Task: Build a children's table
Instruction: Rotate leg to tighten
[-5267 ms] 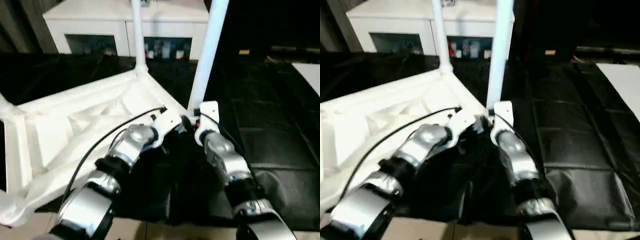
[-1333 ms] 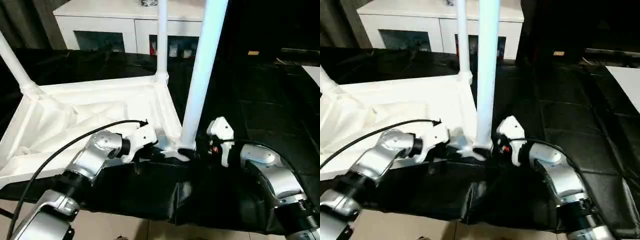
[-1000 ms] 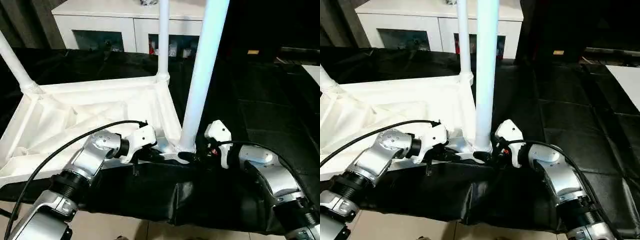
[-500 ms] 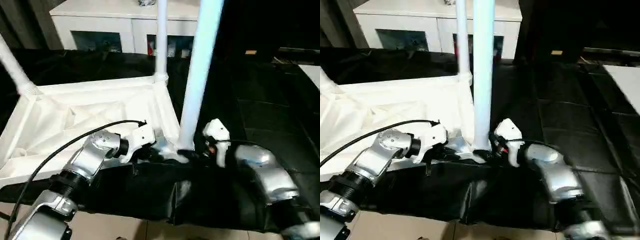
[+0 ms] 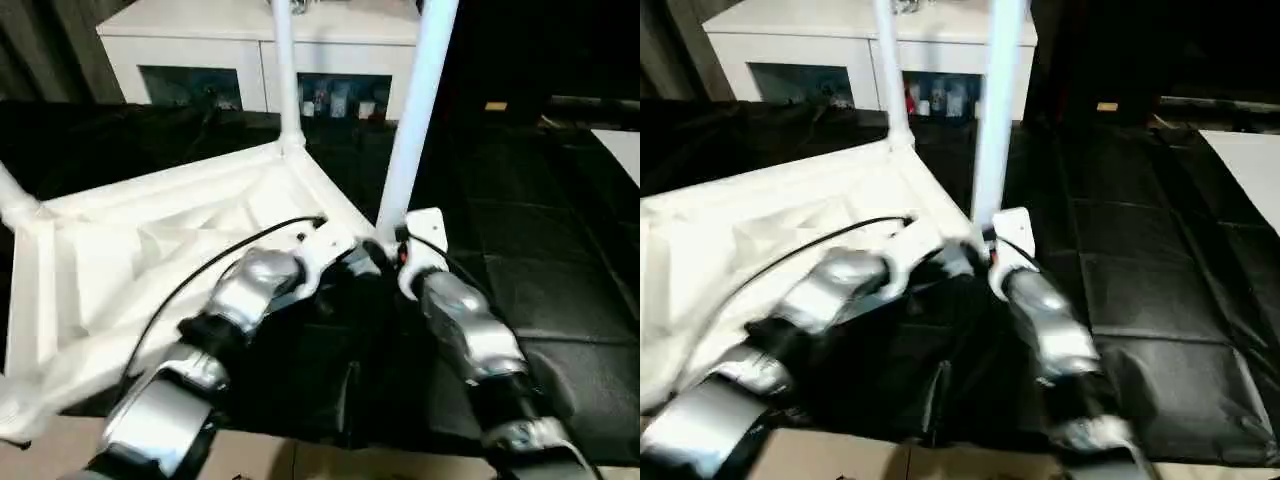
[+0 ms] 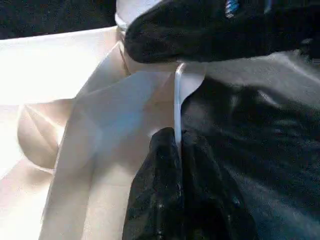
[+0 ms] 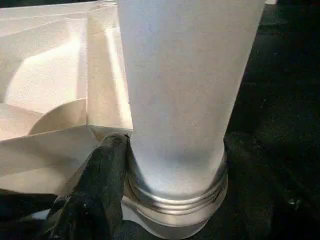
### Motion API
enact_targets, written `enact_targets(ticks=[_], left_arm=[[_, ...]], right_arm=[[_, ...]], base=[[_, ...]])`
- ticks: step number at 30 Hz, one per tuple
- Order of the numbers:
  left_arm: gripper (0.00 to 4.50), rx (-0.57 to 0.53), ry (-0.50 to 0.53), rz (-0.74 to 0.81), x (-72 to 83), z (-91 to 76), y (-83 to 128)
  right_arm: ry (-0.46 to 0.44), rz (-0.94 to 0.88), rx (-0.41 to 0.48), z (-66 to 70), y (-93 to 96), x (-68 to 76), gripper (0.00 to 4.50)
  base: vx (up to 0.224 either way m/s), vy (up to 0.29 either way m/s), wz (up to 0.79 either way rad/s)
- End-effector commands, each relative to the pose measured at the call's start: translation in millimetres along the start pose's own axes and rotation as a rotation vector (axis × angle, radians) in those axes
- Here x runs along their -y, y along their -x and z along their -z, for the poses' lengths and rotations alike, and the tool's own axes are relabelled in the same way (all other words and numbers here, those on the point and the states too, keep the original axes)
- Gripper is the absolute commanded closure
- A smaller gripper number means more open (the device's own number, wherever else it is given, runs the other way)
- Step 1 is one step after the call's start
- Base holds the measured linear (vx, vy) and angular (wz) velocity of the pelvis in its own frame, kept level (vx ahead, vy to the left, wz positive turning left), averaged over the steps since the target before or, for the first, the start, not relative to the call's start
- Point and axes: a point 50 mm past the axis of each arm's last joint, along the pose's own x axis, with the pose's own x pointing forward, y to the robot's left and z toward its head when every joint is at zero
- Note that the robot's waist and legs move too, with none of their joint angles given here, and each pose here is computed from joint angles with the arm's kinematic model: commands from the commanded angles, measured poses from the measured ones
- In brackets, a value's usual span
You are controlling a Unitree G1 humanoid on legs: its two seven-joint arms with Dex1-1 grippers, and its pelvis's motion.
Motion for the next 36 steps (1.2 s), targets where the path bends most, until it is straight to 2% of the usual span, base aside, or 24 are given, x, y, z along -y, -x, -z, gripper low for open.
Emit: enact_targets(ticks=[1,3,5,6,10,13,16,18,19,21,27,33,36], left_arm=[[4.5,0.027,0.018,-0.07,-8.6,0.3,3],[4.5,0.028,0.011,-0.062,-9.8,2.3,6],[4.5,0.027,0.008,-0.058,-10.2,3.8,7],[4.5,0.025,0.005,-0.057,-11.0,6.4,9],[4.5,0.028,-0.022,-0.011,-9.3,11.5,14],[4.5,0.028,-0.054,0.07,-5.1,18.9,22],[4.5,0.034,-0.053,0.12,-2.4,23.7,27],[4.5,0.059,-0.081,0.234,4.5,26.6,35],[4.5,0.057,-0.111,0.295,7.5,29.1,40],[4.5,0.063,-0.119,0.367,10.7,29.4,48],[4.5,0.082,-0.116,0.443,15.7,25.1,56],[4.5,0.08,-0.119,0.454,17.8,26.0,60],[4.5,0.076,-0.117,0.452,17.7,26.6,60]], right_arm=[[0.009,0.027,-0.104,20.9,1.4,1.2,1.86],[0.001,0.007,-0.066,15.8,2.7,0.8,1.16],[0.008,0.003,-0.053,13.6,3.6,2.5,1.16],[0.017,0.008,-0.032,9.8,5.7,6.6,0.96],[0.037,-0.058,-0.015,2.7,12.2,14.7,0.72],[0.082,-0.209,-0.003,-2.4,22.7,22.2,0.72],[0.081,-0.334,-0.005,-4.1,31.2,24.9,0.72],[0.167,-0.498,-0.008,-2.8,43.4,25.7,0.72],[0.246,-0.609,-0.022,0.6,52.7,25.0,0.72],[0.298,-0.723,-0.058,6.0,62.6,24.8,0.72],[0.296,-0.767,-0.059,5.2,62.7,24.3,0.72],[0.315,-0.768,-0.055,4.7,56.2,24.1,0.72],[0.307,-0.768,-0.057,5.0,55.3,24.0,0.99]], base=[[0.0,0.0,0.0],[0.0,0.0,0.0],[0.0,0.0,0.0],[0.0,0.0,0.0],[0.0,0.0,0.0],[0.0,0.0,0.0],[0.0,0.0,0.0],[0.0,0.0,0.0],[0.0,0.0,0.0],[0.0,0.0,0.0],[0.0,0.0,0.0],[0.0,0.0,0.0],[0.0,0.0,0.0]])
